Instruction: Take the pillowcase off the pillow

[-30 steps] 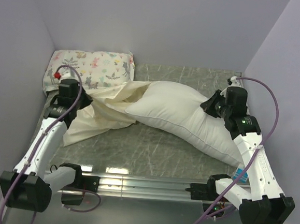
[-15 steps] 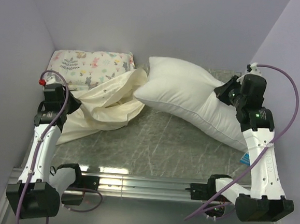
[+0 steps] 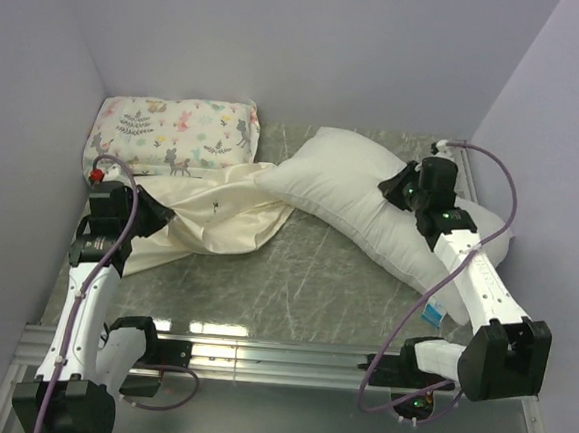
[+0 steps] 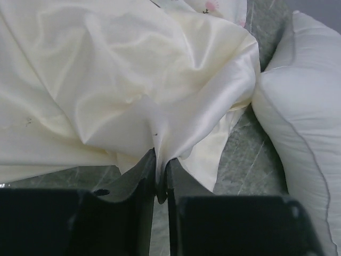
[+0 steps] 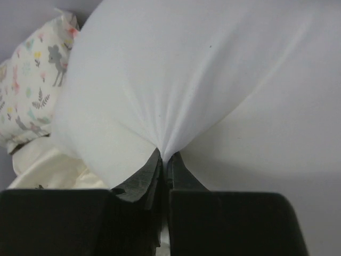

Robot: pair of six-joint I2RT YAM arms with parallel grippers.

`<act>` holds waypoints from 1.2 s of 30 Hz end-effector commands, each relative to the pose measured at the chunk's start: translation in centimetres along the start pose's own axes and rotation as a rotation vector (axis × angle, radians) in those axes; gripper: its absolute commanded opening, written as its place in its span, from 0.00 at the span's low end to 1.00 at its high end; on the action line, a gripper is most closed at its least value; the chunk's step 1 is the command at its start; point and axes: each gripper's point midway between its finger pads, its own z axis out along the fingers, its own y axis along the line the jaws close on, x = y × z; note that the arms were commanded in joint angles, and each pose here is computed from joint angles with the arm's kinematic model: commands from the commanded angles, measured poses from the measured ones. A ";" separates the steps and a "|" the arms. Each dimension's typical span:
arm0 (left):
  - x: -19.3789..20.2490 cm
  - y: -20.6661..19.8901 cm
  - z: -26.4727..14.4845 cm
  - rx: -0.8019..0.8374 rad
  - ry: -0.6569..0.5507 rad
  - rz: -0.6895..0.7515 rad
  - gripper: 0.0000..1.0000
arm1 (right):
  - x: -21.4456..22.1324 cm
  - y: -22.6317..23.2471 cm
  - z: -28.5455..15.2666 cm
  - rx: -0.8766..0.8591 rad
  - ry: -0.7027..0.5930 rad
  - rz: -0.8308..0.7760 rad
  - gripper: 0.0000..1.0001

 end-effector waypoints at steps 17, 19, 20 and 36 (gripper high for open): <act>0.1 -11.7 -3.7 0.145 -0.079 0.282 0.96 | 1.7 5.1 -7.2 -0.269 -0.085 -0.148 0.96; 0.3 -12.4 -3.5 0.175 -0.078 0.299 0.99 | 2.1 4.8 -8.3 -0.280 -0.094 -0.151 0.96; 0.5 -13.0 -3.6 0.201 -0.075 0.307 0.99 | 2.8 4.3 -8.4 -0.280 -0.084 -0.148 0.96; 0.4 -15.7 -4.2 0.246 -0.095 0.398 0.99 | 5.8 0.4 -10.0 -0.225 -0.111 -0.174 1.00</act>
